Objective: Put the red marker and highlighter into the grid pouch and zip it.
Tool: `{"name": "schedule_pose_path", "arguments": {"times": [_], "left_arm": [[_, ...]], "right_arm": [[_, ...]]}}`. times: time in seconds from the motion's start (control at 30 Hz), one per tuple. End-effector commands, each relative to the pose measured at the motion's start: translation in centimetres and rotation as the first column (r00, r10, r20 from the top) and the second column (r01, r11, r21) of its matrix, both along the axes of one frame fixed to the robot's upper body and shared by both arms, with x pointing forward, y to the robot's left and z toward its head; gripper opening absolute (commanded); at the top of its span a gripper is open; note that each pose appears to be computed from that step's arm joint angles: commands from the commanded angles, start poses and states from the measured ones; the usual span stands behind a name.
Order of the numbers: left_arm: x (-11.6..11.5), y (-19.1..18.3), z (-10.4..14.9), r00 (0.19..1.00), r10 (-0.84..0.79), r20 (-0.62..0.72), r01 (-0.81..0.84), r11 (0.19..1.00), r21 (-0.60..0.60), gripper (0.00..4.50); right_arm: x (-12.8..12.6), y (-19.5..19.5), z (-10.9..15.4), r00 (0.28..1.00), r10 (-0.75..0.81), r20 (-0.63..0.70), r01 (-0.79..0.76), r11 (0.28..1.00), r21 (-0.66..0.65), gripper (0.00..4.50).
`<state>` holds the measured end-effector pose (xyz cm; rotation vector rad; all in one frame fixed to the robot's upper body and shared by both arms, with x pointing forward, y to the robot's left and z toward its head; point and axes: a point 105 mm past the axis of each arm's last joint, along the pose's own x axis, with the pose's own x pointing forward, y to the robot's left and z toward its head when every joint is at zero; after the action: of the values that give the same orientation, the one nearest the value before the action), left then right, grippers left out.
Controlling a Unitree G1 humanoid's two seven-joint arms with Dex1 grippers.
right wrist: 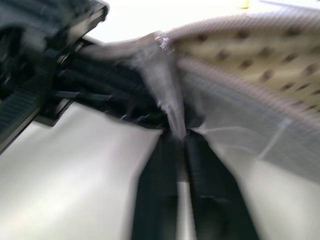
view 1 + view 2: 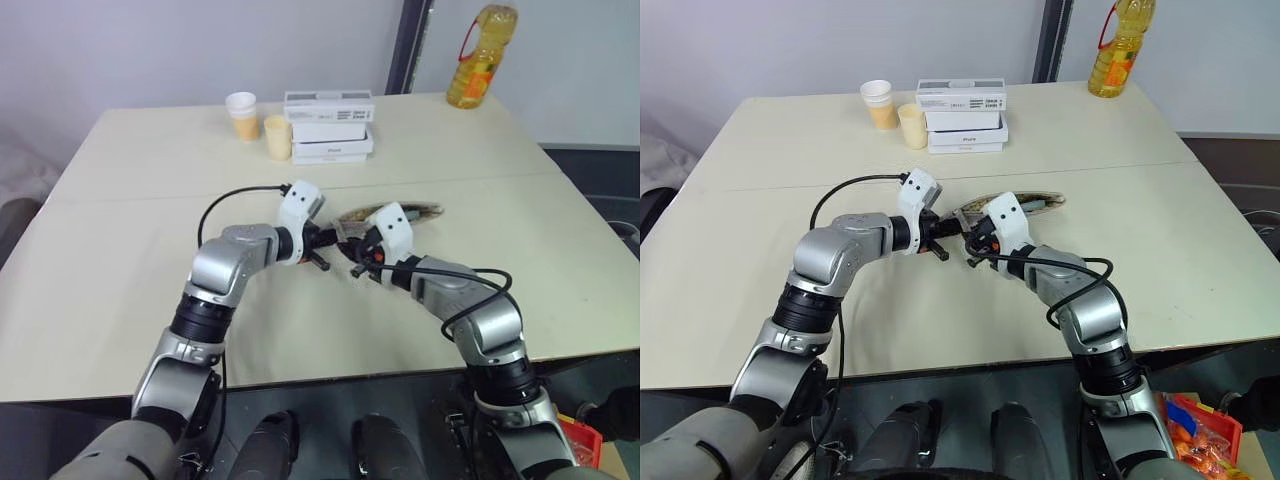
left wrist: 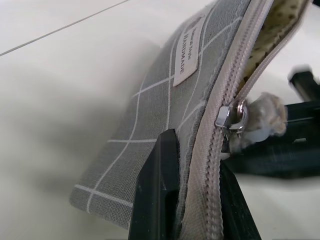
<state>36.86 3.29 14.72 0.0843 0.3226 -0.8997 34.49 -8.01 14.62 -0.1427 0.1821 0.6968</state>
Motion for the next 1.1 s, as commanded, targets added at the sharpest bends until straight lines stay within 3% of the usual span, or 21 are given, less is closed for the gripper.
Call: {"name": "schedule_pose_path", "arguments": {"times": [0.03,0.33,0.57,0.77,0.97,1.03,1.1], "left_arm": [[0.1,0.2,0.7,0.998,0.012,0.055,-0.012,1.0,-0.004,0.0],[1.7,2.4,1.4,0.936,0.067,0.345,-0.101,0.991,0.082,0.0],[2.2,4.0,1.3,0.847,0.008,0.532,-0.136,0.97,0.201,0.0],[2.2,5.8,0.4,0.836,0.025,0.548,-0.168,0.963,0.212,0.0],[1.4,7.1,-1.0,0.863,0.032,0.504,-0.16,0.964,0.213,0.0],[0.7,7.3,-1.1,0.892,0.068,0.446,-0.14,0.982,0.129,0.68],[0.1,7.6,-1.4,0.914,0.086,0.397,-0.13,0.988,0.086,1.52]], "right_arm": [[0.1,-0.6,2.2,0.997,-0.008,0.077,0.007,1.0,0.007,0.05],[-0.7,-3.8,5.7,0.989,-0.004,0.148,0.011,0.999,-0.043,0.05],[0.0,-7.8,6.2,0.984,-0.109,0.14,0.129,0.982,-0.14,0.05],[1.1,-12.6,4.9,0.955,-0.258,0.145,0.289,0.917,-0.275,0.05],[0.6,-12.4,3.1,0.971,-0.2,0.13,0.233,0.916,-0.327,0.05],[-0.2,-11.3,2.1,0.989,-0.117,0.086,0.139,0.931,-0.338,0.6],[-0.6,-11.0,1.5,0.995,-0.078,0.069,0.096,0.936,-0.339,1.45]]}}
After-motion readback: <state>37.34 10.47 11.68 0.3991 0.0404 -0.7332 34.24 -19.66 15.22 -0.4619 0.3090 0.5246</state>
